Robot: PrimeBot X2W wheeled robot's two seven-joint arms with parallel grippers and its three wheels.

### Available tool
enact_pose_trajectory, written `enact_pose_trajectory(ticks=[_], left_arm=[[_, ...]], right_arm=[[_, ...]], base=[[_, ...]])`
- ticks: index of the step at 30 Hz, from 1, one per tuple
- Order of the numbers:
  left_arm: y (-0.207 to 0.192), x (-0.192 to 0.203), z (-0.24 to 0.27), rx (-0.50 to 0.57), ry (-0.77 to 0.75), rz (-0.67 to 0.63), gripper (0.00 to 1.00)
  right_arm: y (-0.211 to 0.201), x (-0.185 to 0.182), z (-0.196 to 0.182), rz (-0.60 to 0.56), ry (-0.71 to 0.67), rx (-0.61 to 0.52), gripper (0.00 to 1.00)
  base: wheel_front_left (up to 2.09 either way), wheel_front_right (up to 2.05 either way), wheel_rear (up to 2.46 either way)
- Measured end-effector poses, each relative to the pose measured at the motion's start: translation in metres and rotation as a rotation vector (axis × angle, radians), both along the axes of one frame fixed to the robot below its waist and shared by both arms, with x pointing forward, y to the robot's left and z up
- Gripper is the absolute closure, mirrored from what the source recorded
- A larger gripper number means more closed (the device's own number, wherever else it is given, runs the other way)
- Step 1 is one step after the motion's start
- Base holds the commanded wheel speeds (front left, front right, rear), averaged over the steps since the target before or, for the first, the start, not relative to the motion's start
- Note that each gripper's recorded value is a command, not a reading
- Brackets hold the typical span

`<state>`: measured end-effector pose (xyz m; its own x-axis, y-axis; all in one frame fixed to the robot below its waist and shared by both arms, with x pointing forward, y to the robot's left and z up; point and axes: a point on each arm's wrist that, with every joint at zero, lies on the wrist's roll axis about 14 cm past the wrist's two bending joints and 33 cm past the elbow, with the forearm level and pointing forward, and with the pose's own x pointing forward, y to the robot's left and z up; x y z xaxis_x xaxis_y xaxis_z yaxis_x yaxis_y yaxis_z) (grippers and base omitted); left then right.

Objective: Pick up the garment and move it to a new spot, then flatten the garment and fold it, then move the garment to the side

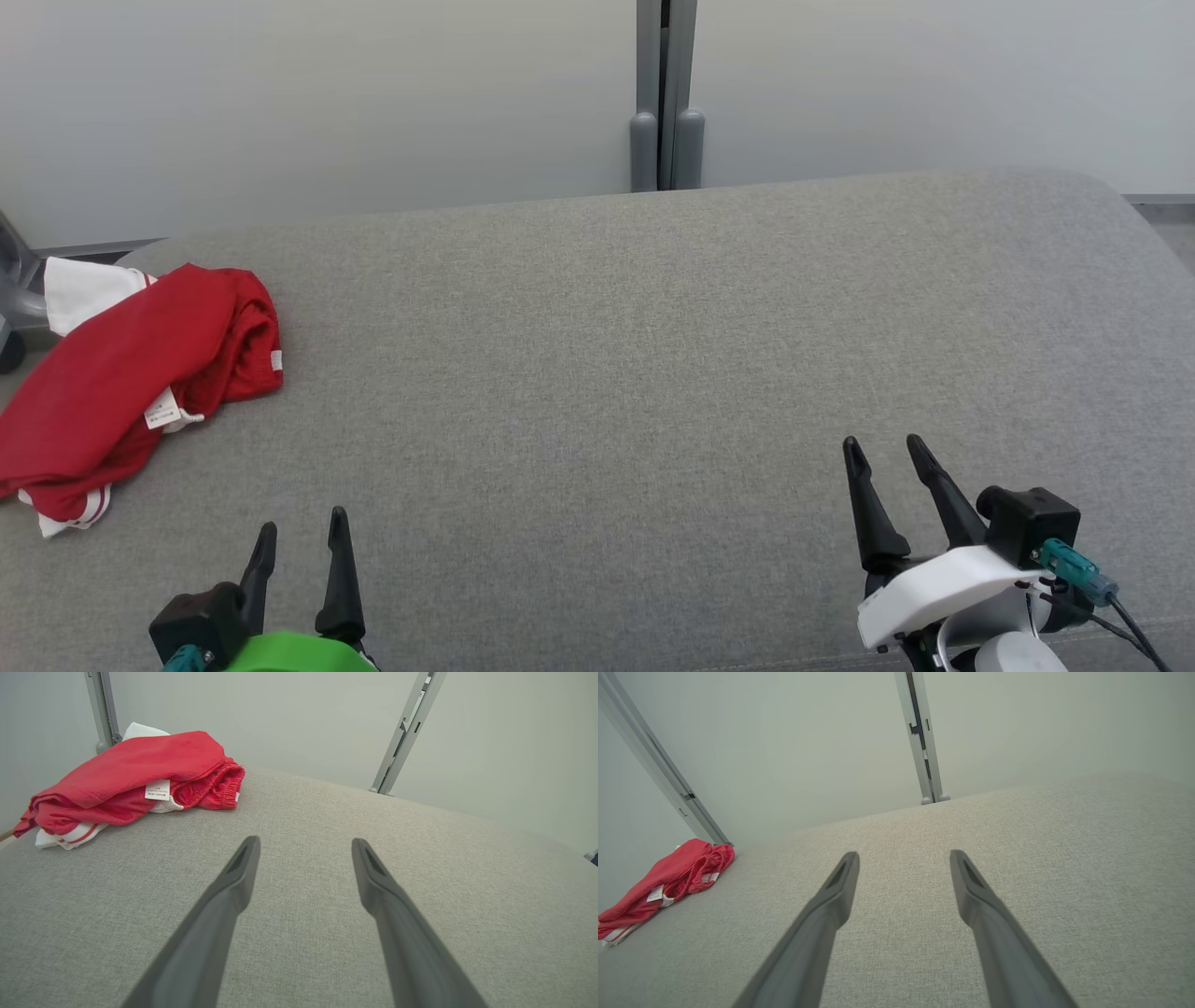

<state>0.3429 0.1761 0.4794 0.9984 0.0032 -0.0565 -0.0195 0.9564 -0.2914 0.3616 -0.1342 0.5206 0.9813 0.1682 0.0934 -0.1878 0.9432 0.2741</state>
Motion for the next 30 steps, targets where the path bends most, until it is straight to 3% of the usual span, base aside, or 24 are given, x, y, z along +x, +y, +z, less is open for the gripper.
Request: enact_pose_trajectory(ticks=[30], left_arm=[[0.001,-0.013,0.0,0.153,0.001,-0.011,0.0]], right_arm=[[0.018,-0.006,0.002,0.057,-0.065,-0.189,0.0]], base=[[0.0,0.0,0.0]])
